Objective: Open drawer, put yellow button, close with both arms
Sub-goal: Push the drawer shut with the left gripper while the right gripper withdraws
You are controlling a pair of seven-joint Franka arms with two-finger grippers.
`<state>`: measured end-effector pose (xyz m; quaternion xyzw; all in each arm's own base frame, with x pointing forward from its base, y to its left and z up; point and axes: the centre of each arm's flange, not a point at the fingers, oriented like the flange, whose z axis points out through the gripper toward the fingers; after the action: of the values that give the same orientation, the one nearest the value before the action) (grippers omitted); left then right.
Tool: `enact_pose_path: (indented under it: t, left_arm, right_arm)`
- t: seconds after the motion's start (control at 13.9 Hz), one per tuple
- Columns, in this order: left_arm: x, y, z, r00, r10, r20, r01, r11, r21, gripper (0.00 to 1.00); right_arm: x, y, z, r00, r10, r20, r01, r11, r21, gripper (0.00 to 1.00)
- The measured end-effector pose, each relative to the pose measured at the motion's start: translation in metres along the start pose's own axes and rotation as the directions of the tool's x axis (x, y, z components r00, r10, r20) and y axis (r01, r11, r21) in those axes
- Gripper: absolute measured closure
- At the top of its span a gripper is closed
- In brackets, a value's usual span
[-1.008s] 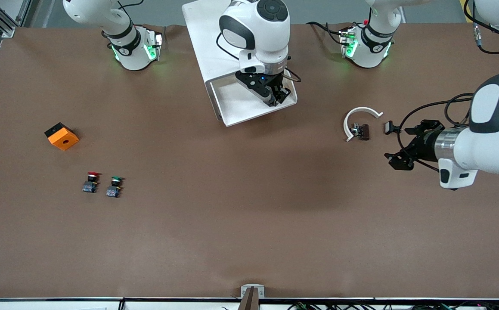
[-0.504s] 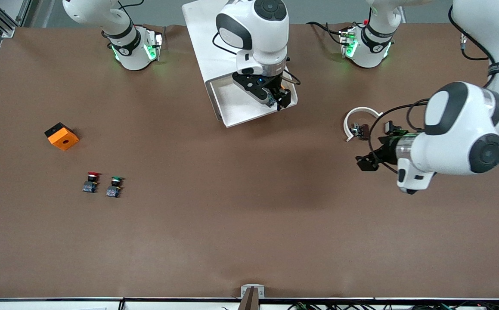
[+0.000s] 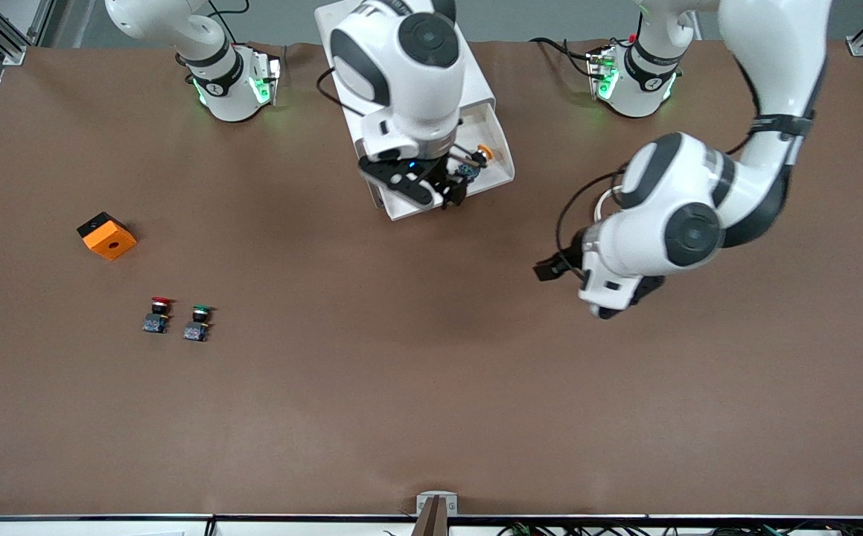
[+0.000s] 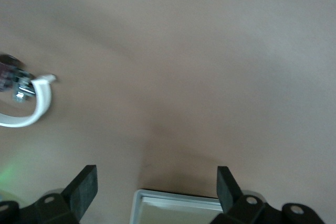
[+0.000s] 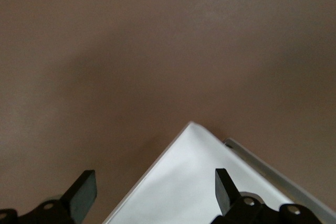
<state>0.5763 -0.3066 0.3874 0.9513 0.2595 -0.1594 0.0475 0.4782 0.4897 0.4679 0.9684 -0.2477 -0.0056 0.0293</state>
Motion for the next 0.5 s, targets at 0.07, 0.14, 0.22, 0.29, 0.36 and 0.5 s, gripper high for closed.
enact_pose_path:
  t: [0.07, 0.14, 0.22, 0.29, 0.36, 0.5]
  left_arm:
    - [-0.017, 0.013, 0.009, 1.000, 0.007, -0.004, -0.007, 1.000, 0.002, 0.00]
    - [-0.031, 0.022, 0.017, 1.000, 0.019, -0.003, -0.019, 1.000, 0.011, 0.00]
    - [-0.043, 0.028, 0.025, 0.999, 0.035, 0.001, -0.035, 0.999, 0.024, 0.00]
    - [-0.053, 0.031, 0.032, 0.999, 0.050, 0.005, -0.051, 0.998, 0.037, 0.00]
    - [-0.063, 0.035, 0.040, 0.998, 0.066, 0.009, -0.066, 0.997, 0.051, 0.00]
    - [-0.084, 0.041, 0.056, 0.995, 0.098, 0.018, -0.099, 0.992, 0.077, 0.00]
  right_arm:
    - [0.026, 0.012, -0.007, 0.999, -0.035, 0.011, 0.035, 0.999, -0.006, 0.00]
    - [0.053, 0.027, -0.014, 0.997, -0.074, 0.021, 0.075, 0.997, -0.015, 0.00]
    - [0.078, 0.044, -0.021, 0.993, -0.115, 0.033, 0.115, 0.993, -0.025, 0.00]
    - [0.103, 0.061, -0.027, 0.988, -0.151, 0.044, 0.152, 0.988, -0.029, 0.00]
    - [0.126, 0.078, -0.033, 0.981, -0.185, 0.053, 0.187, 0.982, -0.030, 0.00]
    - [0.173, 0.118, -0.042, 0.964, -0.254, 0.083, 0.257, 0.966, -0.036, 0.00]
